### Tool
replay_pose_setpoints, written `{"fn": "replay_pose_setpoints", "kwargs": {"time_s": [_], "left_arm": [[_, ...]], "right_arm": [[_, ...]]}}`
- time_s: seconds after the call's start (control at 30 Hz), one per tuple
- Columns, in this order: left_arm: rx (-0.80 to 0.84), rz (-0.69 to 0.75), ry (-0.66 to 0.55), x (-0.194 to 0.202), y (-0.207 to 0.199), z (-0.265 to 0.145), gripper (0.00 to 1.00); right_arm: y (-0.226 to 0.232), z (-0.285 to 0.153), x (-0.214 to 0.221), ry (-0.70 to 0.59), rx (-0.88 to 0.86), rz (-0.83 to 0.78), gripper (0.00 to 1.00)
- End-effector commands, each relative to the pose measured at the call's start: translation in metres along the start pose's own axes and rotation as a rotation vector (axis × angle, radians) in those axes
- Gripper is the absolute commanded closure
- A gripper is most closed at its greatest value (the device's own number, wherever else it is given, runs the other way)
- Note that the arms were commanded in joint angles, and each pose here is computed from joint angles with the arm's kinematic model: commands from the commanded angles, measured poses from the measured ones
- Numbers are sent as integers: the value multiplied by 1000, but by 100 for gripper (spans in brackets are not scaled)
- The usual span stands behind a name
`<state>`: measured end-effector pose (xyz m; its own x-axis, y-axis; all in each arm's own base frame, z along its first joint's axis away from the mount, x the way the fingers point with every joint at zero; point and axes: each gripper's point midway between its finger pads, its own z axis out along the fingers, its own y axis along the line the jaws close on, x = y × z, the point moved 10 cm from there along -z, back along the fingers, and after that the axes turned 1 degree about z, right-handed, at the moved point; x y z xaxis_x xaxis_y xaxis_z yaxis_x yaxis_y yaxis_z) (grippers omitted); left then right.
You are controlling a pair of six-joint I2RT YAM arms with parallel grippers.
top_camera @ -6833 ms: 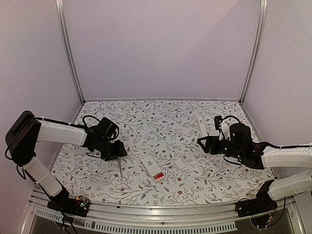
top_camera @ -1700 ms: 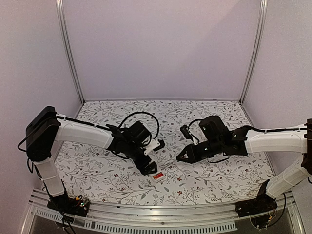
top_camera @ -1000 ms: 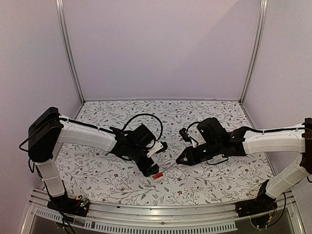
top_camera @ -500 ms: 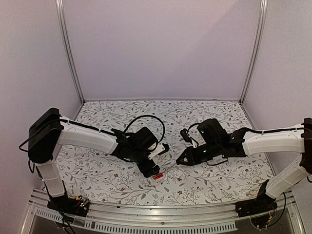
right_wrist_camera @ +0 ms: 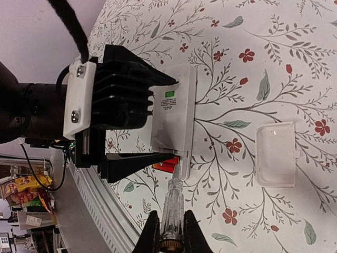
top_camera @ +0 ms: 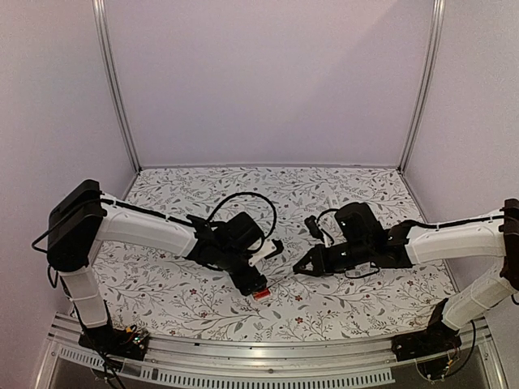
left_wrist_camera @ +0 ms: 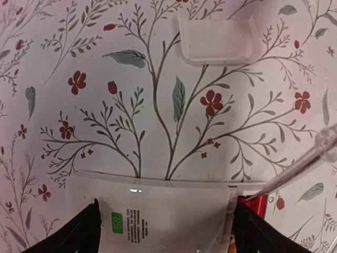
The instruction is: Unload the batteries from the remote control
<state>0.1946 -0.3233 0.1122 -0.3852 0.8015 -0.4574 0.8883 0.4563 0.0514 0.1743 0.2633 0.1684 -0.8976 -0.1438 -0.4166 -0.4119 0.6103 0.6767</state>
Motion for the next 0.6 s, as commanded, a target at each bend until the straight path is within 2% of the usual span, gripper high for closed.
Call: {"fn": "replay_pose_setpoints", "kwargs": {"time_s": [0.0,0.2,0.33,0.47,0.57], "left_arm": [[44,12,196,37,-16,27,14],[47,16,209,40,-17,28,15],[-16,20,190,36,-13,24,15],[-58,-55,83,15,1,2,10],[-94,-144,-42,-5,21,-28,6]], "right_arm": [[25,-2,3,29,-212,-23,100],[28,-5,5,28,-251,-15,100],[23,-7,8,21,-211,-4,100],[22,-16,4,-21,-148,-33,100],[18,-28,-1,-55,-116,-44,100]]}}
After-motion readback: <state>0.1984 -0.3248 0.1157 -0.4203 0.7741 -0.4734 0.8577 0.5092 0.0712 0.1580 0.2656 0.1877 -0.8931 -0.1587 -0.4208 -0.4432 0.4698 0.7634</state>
